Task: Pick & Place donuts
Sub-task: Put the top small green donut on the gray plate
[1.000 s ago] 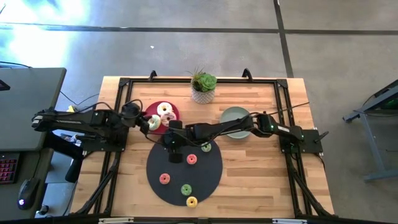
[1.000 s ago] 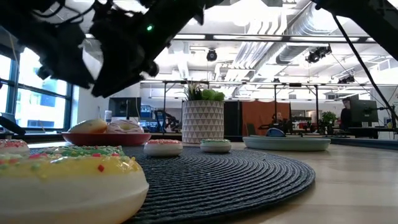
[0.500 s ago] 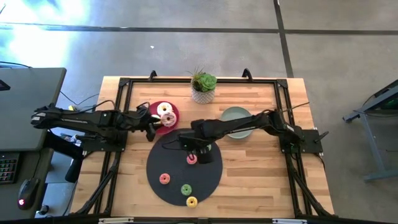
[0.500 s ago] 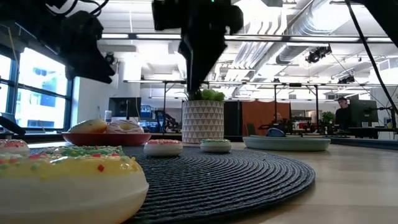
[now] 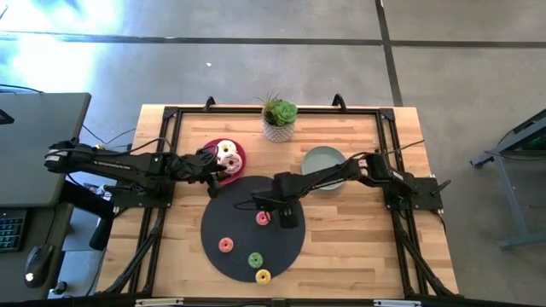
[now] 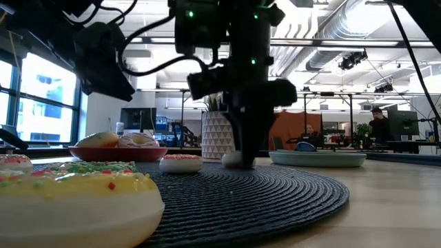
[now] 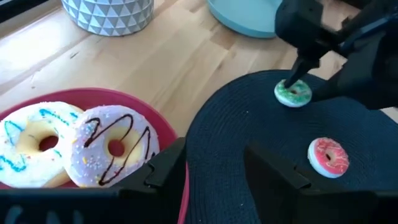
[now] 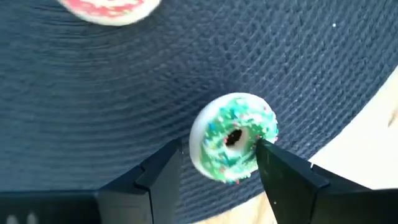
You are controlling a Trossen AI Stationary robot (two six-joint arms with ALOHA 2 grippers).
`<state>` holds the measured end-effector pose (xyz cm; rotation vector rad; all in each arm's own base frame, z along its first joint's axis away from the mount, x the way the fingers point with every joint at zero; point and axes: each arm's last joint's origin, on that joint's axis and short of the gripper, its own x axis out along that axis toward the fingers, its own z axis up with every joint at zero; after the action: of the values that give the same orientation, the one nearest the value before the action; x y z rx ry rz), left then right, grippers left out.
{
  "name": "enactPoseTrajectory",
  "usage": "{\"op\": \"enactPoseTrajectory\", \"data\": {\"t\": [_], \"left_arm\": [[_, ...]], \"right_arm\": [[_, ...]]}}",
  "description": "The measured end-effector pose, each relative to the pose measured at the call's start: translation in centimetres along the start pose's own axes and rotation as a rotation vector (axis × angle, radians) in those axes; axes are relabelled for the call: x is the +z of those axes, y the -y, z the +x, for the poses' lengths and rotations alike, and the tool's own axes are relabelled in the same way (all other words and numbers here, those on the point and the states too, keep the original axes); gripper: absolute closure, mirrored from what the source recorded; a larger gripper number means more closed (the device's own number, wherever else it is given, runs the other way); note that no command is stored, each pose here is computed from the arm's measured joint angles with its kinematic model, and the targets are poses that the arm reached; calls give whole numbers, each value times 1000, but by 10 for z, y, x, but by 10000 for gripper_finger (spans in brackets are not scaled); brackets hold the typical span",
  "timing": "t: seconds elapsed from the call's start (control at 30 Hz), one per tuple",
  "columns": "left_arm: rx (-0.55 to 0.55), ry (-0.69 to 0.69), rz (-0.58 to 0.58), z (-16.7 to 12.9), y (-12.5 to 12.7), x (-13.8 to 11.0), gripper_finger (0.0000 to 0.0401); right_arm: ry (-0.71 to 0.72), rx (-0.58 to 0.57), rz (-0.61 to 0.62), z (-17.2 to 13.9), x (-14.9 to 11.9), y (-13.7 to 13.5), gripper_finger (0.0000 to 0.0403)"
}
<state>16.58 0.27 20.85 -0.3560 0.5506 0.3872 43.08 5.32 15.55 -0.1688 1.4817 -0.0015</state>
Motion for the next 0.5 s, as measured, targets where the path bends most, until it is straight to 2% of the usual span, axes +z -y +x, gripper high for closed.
{"op": "enactPoseTrajectory", "data": {"t": [0.27, 0.5], "left_arm": [[0, 0, 0, 0, 0, 0, 247], [0, 0, 0, 0, 0, 0, 247]], "right_arm": [[-11, -34, 22, 8, -4, 6, 219], [-15, -45, 25, 8, -4, 7, 314]]}}
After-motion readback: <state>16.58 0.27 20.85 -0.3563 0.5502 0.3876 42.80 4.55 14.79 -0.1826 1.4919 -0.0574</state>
